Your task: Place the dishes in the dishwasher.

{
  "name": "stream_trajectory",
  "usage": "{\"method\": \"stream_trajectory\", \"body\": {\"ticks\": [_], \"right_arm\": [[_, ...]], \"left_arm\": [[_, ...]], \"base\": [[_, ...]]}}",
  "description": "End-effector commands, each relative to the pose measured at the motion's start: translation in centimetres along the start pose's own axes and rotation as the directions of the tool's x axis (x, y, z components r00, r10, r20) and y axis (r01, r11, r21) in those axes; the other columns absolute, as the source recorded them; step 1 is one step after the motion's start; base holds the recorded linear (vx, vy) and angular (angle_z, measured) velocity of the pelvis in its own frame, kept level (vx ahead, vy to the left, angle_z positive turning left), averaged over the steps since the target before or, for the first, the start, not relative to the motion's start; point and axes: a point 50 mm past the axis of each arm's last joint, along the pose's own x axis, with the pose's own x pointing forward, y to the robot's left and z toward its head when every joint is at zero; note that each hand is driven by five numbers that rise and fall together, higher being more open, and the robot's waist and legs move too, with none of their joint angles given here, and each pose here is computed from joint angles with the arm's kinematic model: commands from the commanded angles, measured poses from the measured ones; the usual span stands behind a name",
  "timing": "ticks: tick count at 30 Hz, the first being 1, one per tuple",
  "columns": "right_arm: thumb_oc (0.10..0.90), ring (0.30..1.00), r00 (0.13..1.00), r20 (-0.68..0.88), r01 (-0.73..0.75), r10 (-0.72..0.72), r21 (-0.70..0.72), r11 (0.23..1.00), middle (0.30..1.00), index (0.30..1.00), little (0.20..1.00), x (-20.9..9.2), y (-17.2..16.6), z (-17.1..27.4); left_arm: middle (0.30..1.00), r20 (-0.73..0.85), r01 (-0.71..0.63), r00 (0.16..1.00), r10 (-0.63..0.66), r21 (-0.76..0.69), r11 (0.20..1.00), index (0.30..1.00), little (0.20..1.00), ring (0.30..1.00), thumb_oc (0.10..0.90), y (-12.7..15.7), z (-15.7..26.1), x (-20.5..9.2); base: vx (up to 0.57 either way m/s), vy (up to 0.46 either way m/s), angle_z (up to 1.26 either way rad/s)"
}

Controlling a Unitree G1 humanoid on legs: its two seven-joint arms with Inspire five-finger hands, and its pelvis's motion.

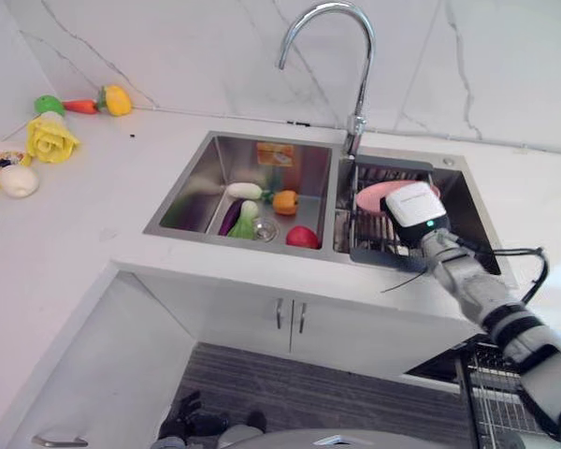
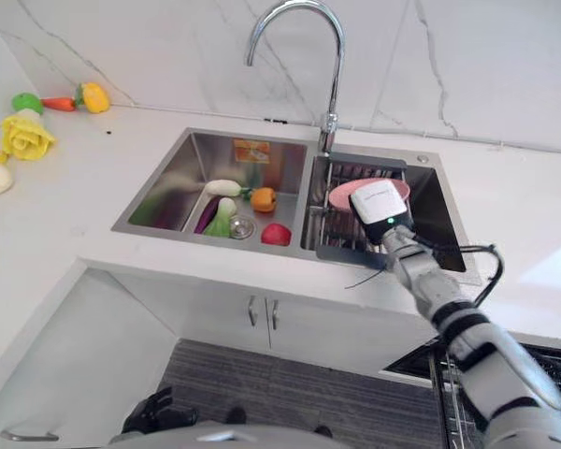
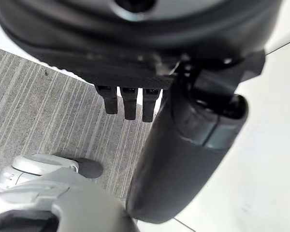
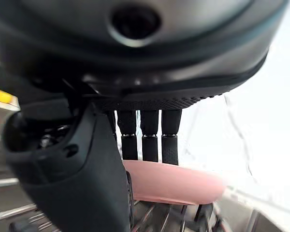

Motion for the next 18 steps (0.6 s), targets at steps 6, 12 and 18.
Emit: {"method": "stream_trajectory", "body": {"ticks": [6,12,18], "right_arm": [[0.400,0.300,0.908,-0.004,0.419,-0.420,-0.058,0.906,0.300,0.300,0.300,0.1,-11.5,-4.7],[0.400,0.300,0.847,0.049,0.531,-0.529,-0.023,0.847,0.300,0.300,0.300,-2.3,-15.5,-4.4],[0.400,0.300,0.813,0.025,0.582,-0.582,-0.051,0.811,0.300,0.300,0.300,-5.4,-17.3,-5.2]], "left_arm": [[0.900,0.098,0.031,0.994,-0.041,0.104,0.994,0.900,0.900,0.900,0.800,-1.0,2.1,0.3],[0.900,0.073,0.044,0.996,-0.052,0.105,0.993,0.900,0.900,0.900,0.800,-1.4,1.6,0.4],[0.900,0.035,0.044,0.998,-0.048,0.115,0.992,0.900,0.900,0.900,0.800,-2.3,1.5,1.0]], "base": [[0.00,0.000,-0.08],[0.01,-0.001,-0.14],[0.01,-0.009,-0.15]]}}
